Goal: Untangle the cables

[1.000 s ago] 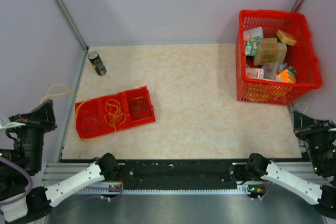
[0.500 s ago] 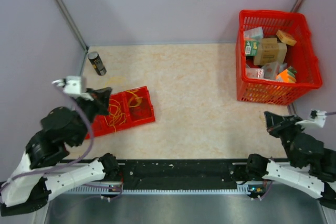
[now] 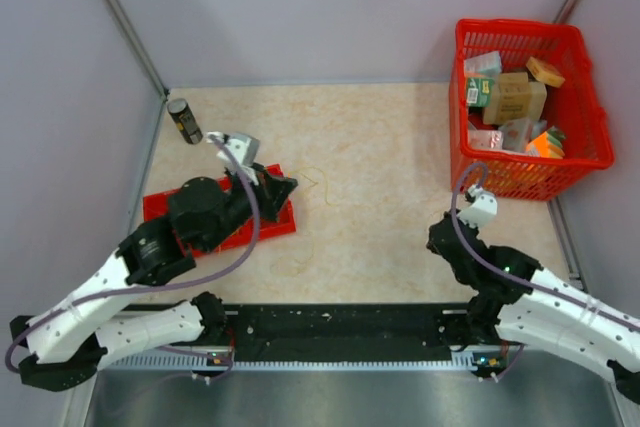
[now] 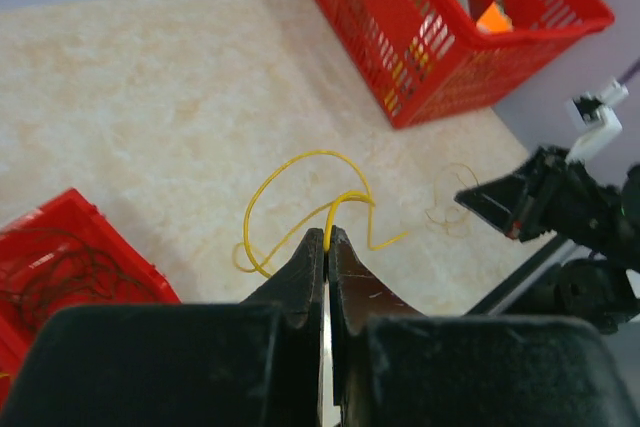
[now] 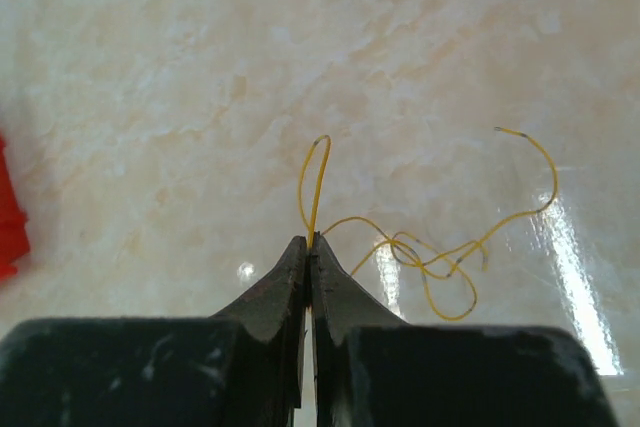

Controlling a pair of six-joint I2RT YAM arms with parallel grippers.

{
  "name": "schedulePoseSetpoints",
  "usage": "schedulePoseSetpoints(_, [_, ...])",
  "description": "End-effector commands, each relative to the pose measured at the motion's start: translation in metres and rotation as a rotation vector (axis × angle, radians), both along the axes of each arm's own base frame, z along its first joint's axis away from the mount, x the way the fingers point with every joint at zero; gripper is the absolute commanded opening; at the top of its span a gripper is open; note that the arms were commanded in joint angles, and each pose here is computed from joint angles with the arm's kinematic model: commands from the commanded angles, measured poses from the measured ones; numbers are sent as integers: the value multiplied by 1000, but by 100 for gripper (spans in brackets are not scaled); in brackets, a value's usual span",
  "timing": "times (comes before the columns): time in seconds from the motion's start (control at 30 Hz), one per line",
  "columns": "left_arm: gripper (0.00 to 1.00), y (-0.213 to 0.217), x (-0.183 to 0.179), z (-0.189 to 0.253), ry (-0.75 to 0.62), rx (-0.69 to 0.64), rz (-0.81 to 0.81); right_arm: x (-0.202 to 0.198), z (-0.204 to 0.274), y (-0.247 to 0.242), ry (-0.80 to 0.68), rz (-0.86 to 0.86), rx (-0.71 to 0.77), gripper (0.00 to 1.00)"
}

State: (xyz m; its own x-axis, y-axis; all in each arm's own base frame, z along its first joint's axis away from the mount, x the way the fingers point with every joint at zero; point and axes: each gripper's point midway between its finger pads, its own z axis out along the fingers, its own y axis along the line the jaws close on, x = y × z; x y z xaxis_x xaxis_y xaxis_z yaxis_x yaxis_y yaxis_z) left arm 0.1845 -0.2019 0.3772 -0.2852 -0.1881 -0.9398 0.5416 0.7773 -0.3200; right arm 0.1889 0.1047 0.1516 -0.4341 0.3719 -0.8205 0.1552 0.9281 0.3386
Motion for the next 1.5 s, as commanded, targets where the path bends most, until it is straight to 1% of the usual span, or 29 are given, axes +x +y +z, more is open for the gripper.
schedulePoseSetpoints(0.0, [0,-51,4,-63,149,73,-112,16,-31,30,127,71,186,0])
schedulePoseSetpoints(0.03, [0,-57,6,-81,176,136,-127,15,-43,32,158,79,215,0])
schedulePoseSetpoints(0.1, [0,-58,9,-122,249,277,-122,18,-57,33,176,77,273,0])
schedulePoseSetpoints(0.17, [0,-58,11,-159,328,398,-117,18,-63,35,173,70,313,0])
schedulePoseSetpoints(0.2, [0,-62,7,-178,380,452,-144,18,-67,37,170,72,331,0])
schedulePoseSetpoints(0.27, [0,-70,-4,-200,466,482,-200,18,-74,39,165,70,357,0])
schedulePoseSetpoints(0.3, [0,-77,-11,-209,489,475,-243,18,-79,39,163,66,365,0])
schedulePoseSetpoints(0.4, [0,-92,-27,-221,515,428,-341,17,-91,38,165,55,377,0])
schedulePoseSetpoints(0.5, [0,-79,-31,-232,529,459,-319,18,-90,39,147,71,376,0])
schedulePoseSetpoints(0.53, [2,-71,-29,-234,517,480,-292,17,-90,38,141,77,375,0])
schedulePoseSetpoints(0.63, [14,-51,-38,-243,531,510,-278,18,-86,40,105,93,399,0])
schedulePoseSetpoints(0.73, [18,-30,-46,-255,562,526,-232,17,-85,39,85,95,416,0])
schedulePoseSetpoints(0.77, [22,-20,-46,-257,568,531,-191,16,-84,39,80,98,421,0])
schedulePoseSetpoints(0.83, [44,-4,-45,-259,573,520,-107,16,-83,39,68,105,431,0])
schedulePoseSetpoints(0.87, [58,0,-46,-256,578,494,-80,15,-83,39,66,109,430,0])
schedulePoseSetpoints(0.9, [72,1,-47,-254,593,445,-52,15,-82,39,62,114,432,0])
schedulePoseSetpoints(0.93, [91,0,-48,-254,605,412,-40,15,-82,40,57,117,435,1])
schedulePoseSetpoints(0.97, [98,-1,-48,-255,627,367,-4,14,-81,41,55,125,436,1])
schedulePoseSetpoints(1.03, [98,4,-45,-265,686,313,102,15,-80,41,50,131,437,1])
schedulePoseSetpoints(1.1, [98,13,-45,-278,755,305,208,14,-81,42,51,136,438,1])
schedulePoseSetpoints(1.13, [98,13,-44,-281,768,301,235,14,-80,43,52,141,439,1])
schedulePoseSetpoints(1.2, [98,1,-42,-283,768,283,202,13,-80,43,52,147,437,1])
schedulePoseSetpoints(1.33, [98,-32,-31,-281,741,205,122,13,-79,44,42,155,442,1])
schedulePoseSetpoints(1.4, [98,-41,-25,-286,748,222,133,13,-78,45,38,163,443,0])
schedulePoseSetpoints(1.47, [98,-45,-20,-298,775,274,159,12,-78,45,32,166,447,1])
